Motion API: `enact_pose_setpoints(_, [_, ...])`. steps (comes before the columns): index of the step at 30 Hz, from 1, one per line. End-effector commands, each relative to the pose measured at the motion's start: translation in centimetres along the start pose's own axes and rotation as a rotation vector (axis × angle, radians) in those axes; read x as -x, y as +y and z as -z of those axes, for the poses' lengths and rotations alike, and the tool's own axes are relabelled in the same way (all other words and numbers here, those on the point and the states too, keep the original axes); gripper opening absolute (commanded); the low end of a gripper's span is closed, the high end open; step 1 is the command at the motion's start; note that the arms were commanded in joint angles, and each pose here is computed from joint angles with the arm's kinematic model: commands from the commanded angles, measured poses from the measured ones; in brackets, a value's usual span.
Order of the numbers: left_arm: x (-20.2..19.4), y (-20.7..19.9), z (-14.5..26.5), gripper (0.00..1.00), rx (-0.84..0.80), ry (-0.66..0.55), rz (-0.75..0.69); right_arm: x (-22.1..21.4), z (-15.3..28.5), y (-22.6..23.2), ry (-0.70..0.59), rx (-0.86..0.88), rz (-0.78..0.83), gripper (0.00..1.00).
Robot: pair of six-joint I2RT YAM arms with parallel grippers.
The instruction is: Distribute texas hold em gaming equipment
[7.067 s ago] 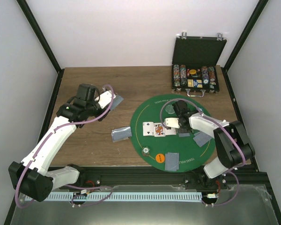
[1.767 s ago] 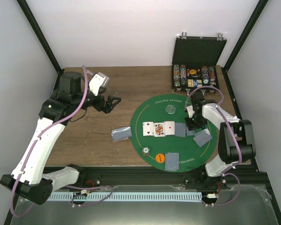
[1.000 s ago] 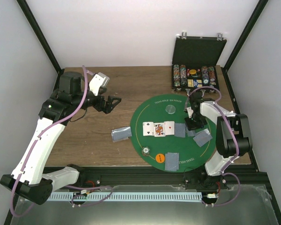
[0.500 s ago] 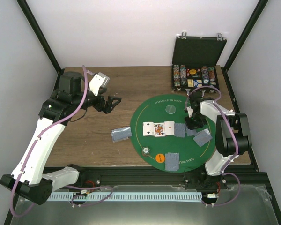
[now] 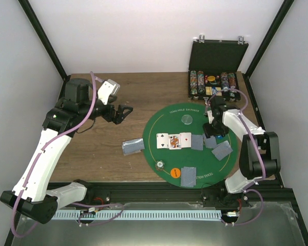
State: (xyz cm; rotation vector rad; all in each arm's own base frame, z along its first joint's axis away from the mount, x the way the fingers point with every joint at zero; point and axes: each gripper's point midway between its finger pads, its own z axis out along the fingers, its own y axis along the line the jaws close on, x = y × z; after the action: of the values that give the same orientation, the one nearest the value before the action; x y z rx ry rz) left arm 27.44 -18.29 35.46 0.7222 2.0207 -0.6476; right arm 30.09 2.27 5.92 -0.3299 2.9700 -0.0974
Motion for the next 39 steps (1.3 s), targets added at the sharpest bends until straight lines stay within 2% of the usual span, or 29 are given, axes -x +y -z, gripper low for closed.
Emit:
enact_pose_setpoints(1, [0.2, 0.2, 0.2, 0.99, 0.01, -0.014, -0.015, 3.2, 4.7, -0.7, -0.164, -0.007, -0.021, 0.69])
enact_pose_setpoints(2, [0.1, 0.3, 0.1, 0.99, 0.014, -0.012, -0.013, 4.0, 5.9, -0.5, -0.209, 0.007, -0.017, 0.77])
enact_pose_setpoints(4, [-0.2, 0.6, -0.1, 1.0, 0.021, -0.008, -0.013, 5.8, 9.0, -0.2, -0.339, 0.034, -0.009, 0.98])
enact_pose_setpoints(8, [-1.3, 2.1, -0.9, 1.0, 0.084, 0.01, -0.017, 9.6, 17.2, 1.6, -0.712, 0.139, 0.044, 1.0])
enact_pose_setpoints(12, [-3.3, 6.5, -2.0, 1.0, 0.289, 0.058, -0.074, 11.5, 25.1, 1.7, -1.113, 0.14, 0.087, 1.0])
enact_pose_setpoints(14, [-4.4, 9.7, -2.2, 1.0, 0.412, 0.046, -0.096, 11.1, 27.6, 0.8, -1.274, 0.126, 0.077, 1.0])
enact_pose_setpoints(17, [-5.7, 15.3, -1.2, 1.0, 0.552, -0.044, -0.007, 9.8, 29.2, -0.9, -1.456, 0.107, 0.033, 1.0])
enact_pose_setpoints(21, [-8.2, 21.2, 0.4, 1.0, 0.682, -0.14, 0.11, 8.5, 26.6, -3.2, -1.527, 0.033, -0.075, 1.0])
enact_pose_setpoints(25, [-11.8, 23.8, 1.2, 1.0, 0.771, -0.24, 0.159, 6.4, 21.6, -3.7, -1.541, -0.018, -0.116, 1.0])
enact_pose_setpoints(29, [-14.7, 23.7, 0.4, 1.0, 0.779, -0.293, 0.184, 4.1, 19.2, -3.5, -1.629, -0.055, -0.129, 1.0])
enact_pose_setpoints(33, [-16.2, 22.6, -0.2, 1.0, 0.747, -0.404, 0.136, 3.9, 16.0, -3.0, -1.578, -0.03, -0.121, 1.0])
enact_pose_setpoints(37, [-15.9, 20.8, -0.7, 0.99, 0.668, -0.525, 0.06, 4.0, 13.7, -3.4, -1.538, -0.05, -0.138, 1.0])
enact_pose_setpoints(39, [-15.9, 19.8, -1.5, 1.0, 0.611, -0.539, 0.037, 4.3, 12.6, -2.9, -1.516, -0.023, -0.117, 1.0])
